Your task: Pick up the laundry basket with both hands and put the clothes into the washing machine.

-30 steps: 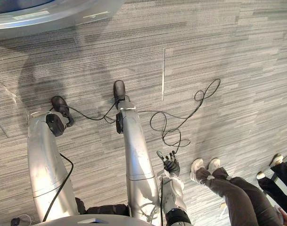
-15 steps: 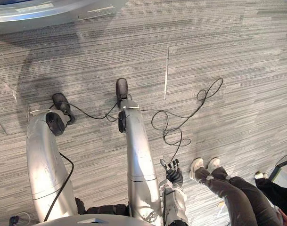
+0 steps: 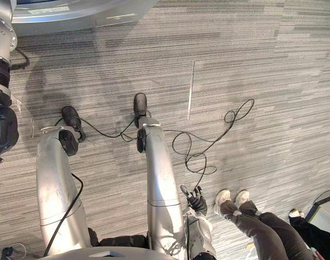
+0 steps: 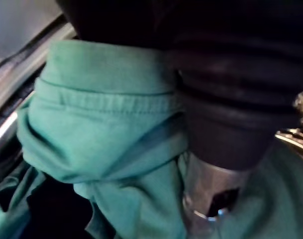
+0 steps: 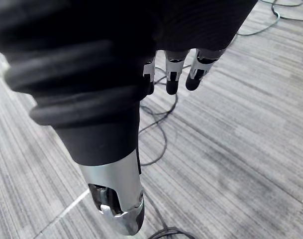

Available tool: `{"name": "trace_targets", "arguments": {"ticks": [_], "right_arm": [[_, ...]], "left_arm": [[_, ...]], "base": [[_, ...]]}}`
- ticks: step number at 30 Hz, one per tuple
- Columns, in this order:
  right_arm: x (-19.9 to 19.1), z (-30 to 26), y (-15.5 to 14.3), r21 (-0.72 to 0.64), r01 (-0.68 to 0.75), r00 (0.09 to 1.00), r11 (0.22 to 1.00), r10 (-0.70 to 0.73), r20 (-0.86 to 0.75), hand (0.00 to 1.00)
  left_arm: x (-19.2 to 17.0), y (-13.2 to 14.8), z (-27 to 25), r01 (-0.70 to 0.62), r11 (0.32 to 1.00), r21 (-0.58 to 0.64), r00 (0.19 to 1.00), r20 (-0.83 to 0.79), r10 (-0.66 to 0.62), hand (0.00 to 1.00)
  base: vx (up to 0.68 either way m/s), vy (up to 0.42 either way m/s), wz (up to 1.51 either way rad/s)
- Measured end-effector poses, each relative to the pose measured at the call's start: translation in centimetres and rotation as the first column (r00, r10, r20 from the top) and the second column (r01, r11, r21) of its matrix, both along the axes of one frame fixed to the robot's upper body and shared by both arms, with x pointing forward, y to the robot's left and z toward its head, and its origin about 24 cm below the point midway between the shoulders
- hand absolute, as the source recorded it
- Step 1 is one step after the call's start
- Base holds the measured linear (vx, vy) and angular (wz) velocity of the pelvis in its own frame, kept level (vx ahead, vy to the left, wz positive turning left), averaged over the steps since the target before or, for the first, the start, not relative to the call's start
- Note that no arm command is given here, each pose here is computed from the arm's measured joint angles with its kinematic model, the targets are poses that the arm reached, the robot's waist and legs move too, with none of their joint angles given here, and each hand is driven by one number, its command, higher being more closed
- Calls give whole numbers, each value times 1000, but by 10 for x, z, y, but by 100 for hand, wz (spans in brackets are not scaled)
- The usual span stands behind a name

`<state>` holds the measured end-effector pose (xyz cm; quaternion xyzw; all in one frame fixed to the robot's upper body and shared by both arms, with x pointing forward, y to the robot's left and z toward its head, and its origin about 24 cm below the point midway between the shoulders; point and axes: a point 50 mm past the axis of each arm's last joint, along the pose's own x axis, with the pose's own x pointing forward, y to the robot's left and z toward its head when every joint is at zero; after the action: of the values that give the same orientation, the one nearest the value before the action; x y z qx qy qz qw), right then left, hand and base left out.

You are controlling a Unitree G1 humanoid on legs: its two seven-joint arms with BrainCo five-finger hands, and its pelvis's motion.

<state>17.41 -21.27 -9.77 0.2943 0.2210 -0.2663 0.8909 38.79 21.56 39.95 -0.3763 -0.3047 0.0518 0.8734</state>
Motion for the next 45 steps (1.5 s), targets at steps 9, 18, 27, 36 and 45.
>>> {"name": "trace_targets", "arguments": {"ticks": [9, 18, 27, 36, 45], "right_arm": [[9, 8, -1, 2, 8, 999, 1000, -8, 44, 0], [17, 18, 5, -11, -33, 994, 999, 34, 105, 0], [21, 25, 10, -48, -89, 986, 995, 95, 137, 0], [18, 18, 8, -57, -62, 993, 996, 67, 93, 0], [18, 14, 7, -56, -51, 996, 997, 55, 66, 0]], "left_arm": [[-16, -11, 28, 115, 982, -152, 986, 141, -94, 0], [-80, -35, 70, 41, 995, -87, 862, 506, 8, 0], [-39, -57, -53, -123, 988, 91, 964, 249, 97, 0], [-2, -60, -223, -67, 993, 101, 929, -357, 99, 0], [-24, -65, -311, -8, 997, 71, 820, -570, 47, 0]], "base": [[5, 11, 6], [-12, 27, 4], [-8, 25, 16], [0, -14, 16], [20, -55, 12]]}}
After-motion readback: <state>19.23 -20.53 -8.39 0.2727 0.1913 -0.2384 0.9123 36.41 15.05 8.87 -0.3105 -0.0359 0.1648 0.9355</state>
